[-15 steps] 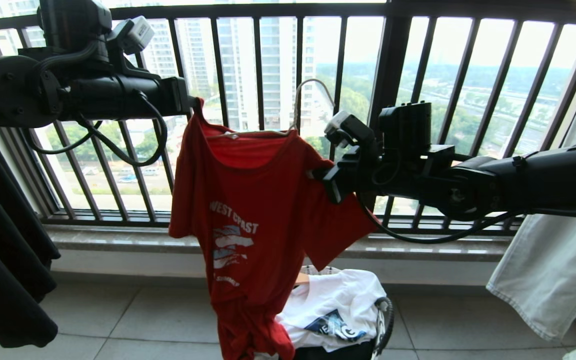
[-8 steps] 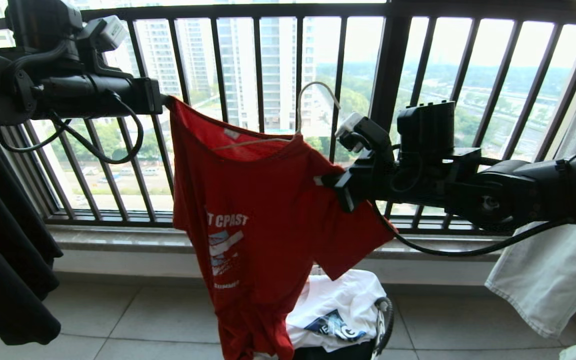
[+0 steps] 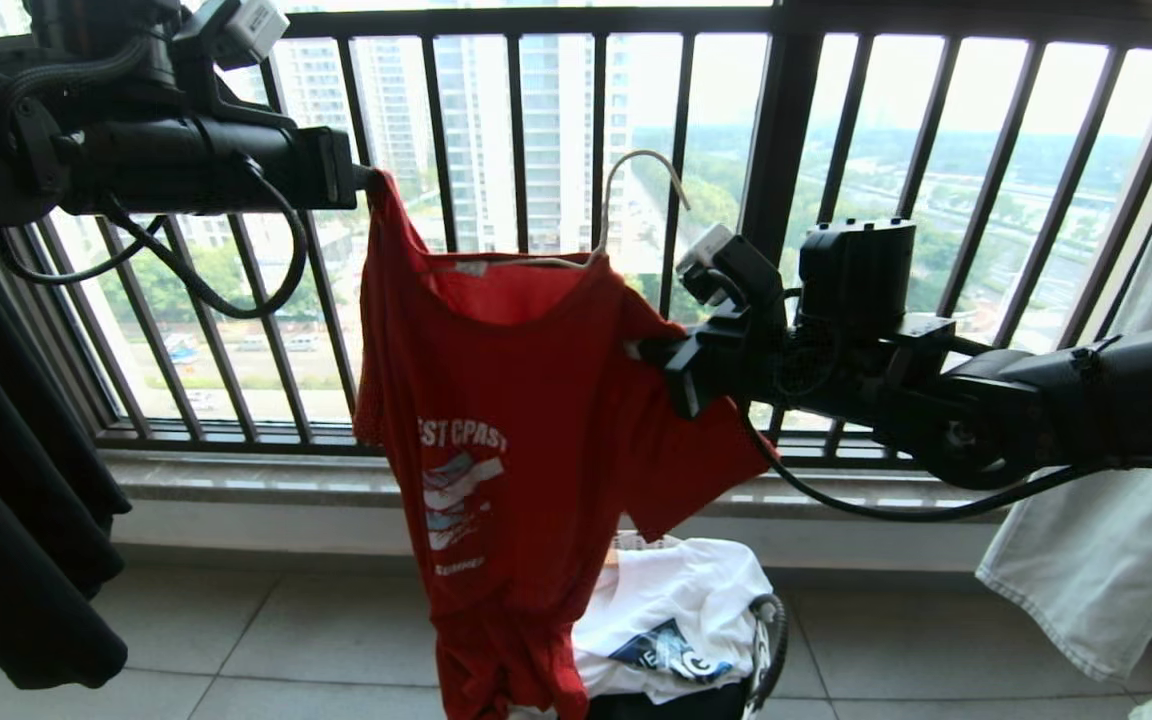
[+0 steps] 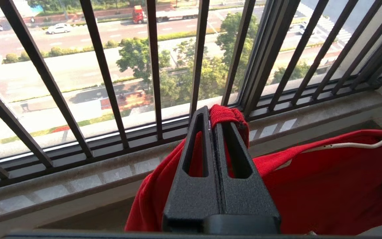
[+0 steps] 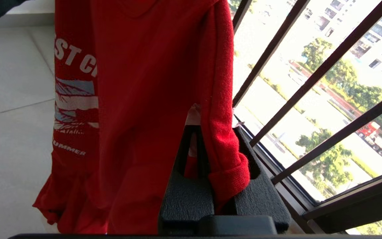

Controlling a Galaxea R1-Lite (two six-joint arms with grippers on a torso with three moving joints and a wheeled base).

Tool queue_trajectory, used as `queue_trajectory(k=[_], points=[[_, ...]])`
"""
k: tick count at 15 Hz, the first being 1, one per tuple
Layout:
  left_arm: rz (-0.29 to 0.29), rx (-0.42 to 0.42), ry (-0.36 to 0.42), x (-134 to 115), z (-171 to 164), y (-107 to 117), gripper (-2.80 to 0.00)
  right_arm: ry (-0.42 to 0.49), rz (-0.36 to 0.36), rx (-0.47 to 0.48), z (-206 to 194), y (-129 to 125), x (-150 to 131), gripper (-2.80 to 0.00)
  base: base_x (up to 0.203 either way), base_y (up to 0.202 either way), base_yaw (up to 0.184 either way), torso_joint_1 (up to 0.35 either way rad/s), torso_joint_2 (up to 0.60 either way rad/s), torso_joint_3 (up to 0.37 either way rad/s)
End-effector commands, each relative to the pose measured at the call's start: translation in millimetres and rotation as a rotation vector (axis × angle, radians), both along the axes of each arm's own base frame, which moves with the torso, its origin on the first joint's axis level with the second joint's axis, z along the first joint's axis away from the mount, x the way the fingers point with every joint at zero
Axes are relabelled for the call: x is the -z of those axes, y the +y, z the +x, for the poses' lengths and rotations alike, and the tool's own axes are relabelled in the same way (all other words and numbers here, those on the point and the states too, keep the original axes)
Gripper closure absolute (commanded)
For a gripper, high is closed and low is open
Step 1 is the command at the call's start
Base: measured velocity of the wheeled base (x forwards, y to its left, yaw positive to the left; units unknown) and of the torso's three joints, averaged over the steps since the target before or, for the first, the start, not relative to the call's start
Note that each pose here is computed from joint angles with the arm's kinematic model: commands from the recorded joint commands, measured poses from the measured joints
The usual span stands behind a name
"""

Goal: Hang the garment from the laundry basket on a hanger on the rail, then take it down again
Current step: Hang the clothes on the clothes rack

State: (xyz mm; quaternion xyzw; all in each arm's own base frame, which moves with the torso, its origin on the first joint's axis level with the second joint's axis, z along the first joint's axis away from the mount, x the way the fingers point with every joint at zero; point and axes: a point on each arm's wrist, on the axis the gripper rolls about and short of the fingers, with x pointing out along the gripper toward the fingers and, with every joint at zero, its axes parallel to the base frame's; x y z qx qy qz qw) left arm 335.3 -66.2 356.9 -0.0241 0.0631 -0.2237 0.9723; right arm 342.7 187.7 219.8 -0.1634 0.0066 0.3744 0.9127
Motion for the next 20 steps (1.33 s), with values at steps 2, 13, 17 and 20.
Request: queue_trajectory(k=[2,13,17,20], points=[[-0.001,0.027,-0.015,-0.9,9.5,-11.9,0.00,0.014,-0.010,-0.015,-1.0,5.2,6.1,0.00,0.000,0.000,0.000,0.000,0.00,0.000],[0.056,-0.130,0.018,-3.5,2.1,-45.4,0.00,0.028,0.021,-0.023,-3.7,13.1,3.4,0.00,0.000,0.000,0.000,0.000,0.00,0.000],[0.043,-0.210,-0.038,-12.2,6.0,-24.7,0.00,0.025,0.020,-0.013,-4.4,11.9,2.8,0.00,0.000,0.000,0.000,0.000,0.00,0.000],[0.038,-0.253,-0.081,-21.7,2.9,-9.0,0.00,0.027,0.017,0.000,-3.7,11.2,3.8,0.00,0.000,0.000,0.000,0.000,0.00,0.000]])
